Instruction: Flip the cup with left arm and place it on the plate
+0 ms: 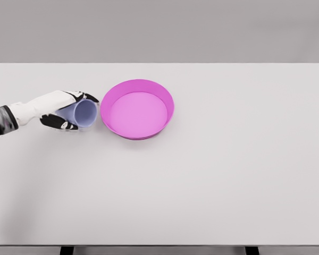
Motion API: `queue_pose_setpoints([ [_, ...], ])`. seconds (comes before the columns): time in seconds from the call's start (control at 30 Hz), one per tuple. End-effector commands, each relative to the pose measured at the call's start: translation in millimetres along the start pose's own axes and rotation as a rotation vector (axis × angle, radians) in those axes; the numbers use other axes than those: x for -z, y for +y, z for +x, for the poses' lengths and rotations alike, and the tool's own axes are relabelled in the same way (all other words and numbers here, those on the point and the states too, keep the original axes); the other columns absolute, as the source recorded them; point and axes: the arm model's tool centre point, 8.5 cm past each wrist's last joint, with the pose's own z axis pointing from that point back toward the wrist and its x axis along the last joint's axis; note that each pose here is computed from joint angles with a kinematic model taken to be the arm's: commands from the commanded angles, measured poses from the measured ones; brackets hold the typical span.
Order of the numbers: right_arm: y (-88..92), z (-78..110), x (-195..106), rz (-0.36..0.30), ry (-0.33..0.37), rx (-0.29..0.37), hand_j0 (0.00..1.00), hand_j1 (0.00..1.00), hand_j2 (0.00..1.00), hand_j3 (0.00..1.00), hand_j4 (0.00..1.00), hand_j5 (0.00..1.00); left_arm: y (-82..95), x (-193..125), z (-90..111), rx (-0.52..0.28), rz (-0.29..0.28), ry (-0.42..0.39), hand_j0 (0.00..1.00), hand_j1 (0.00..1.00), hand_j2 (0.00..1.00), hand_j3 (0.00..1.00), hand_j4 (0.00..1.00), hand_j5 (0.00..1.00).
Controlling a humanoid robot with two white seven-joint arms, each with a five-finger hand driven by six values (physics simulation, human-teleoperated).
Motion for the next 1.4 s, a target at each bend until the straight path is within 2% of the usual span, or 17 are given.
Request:
queue_pose_setpoints([
  [0.0, 0.0, 0.0, 0, 0.000, 0.000, 0.001, 1.00, 1.00, 1.00, 1.00, 1.00, 1.00, -0.7, -2, -5, -0.042, 0.020, 0.005, 0.68, 0.68, 0.68, 0.68, 0.68, 0.68],
  [0.03, 0.0, 0.0, 0, 0.000, 0.000, 0.001, 1.00, 1.00, 1.00, 1.00, 1.00, 1.00, 5.1, -2, -8, -0.049, 0.035, 0.007, 0.68, 0.68, 0.68, 0.68, 0.68, 0.68],
  [0.2, 0.0, 0.0, 0, 0.000, 0.000, -0.001, 1.00, 1.00, 1.00, 1.00, 1.00, 1.00, 4.8, 10, -6, -0.078, 0.056, -0.009, 0.68, 0.68, 0.68, 0.68, 0.68, 0.68],
  [0.33, 0.0, 0.0, 0, 0.000, 0.000, 0.001, 1.00, 1.00, 1.00, 1.00, 1.00, 1.00, 3.2, 22, 3, -0.143, 0.102, -0.066, 0.69, 0.69, 0.69, 0.69, 0.69, 0.69],
  [0.73, 0.0, 0.0, 0, 0.000, 0.000, 0.001, 1.00, 1.00, 1.00, 1.00, 1.00, 1.00, 12.1, 21, 7, -0.217, 0.169, -0.116, 0.69, 0.69, 0.69, 0.69, 0.69, 0.69],
  [1.1, 0.0, 0.0, 0, 0.000, 0.000, 0.001, 1.00, 1.00, 1.00, 1.00, 1.00, 1.00, 1.0, 59, 33, -0.280, 0.202, -0.211, 0.70, 0.70, 0.70, 0.70, 0.70, 0.70],
  [1.17, 0.0, 0.0, 0, 0.000, 0.000, 0.001, 1.00, 1.00, 1.00, 1.00, 1.00, 1.00, -1.0, 65, 40, -0.331, 0.223, -0.253, 0.70, 0.70, 0.70, 0.70, 0.70, 0.70],
  [1.37, 0.0, 0.0, 0, 0.000, 0.000, -0.001, 1.00, 1.00, 1.00, 1.00, 1.00, 1.00, -9.0, 79, 51, -0.365, 0.223, -0.289, 0.70, 0.70, 0.70, 0.70, 0.70, 0.70],
])
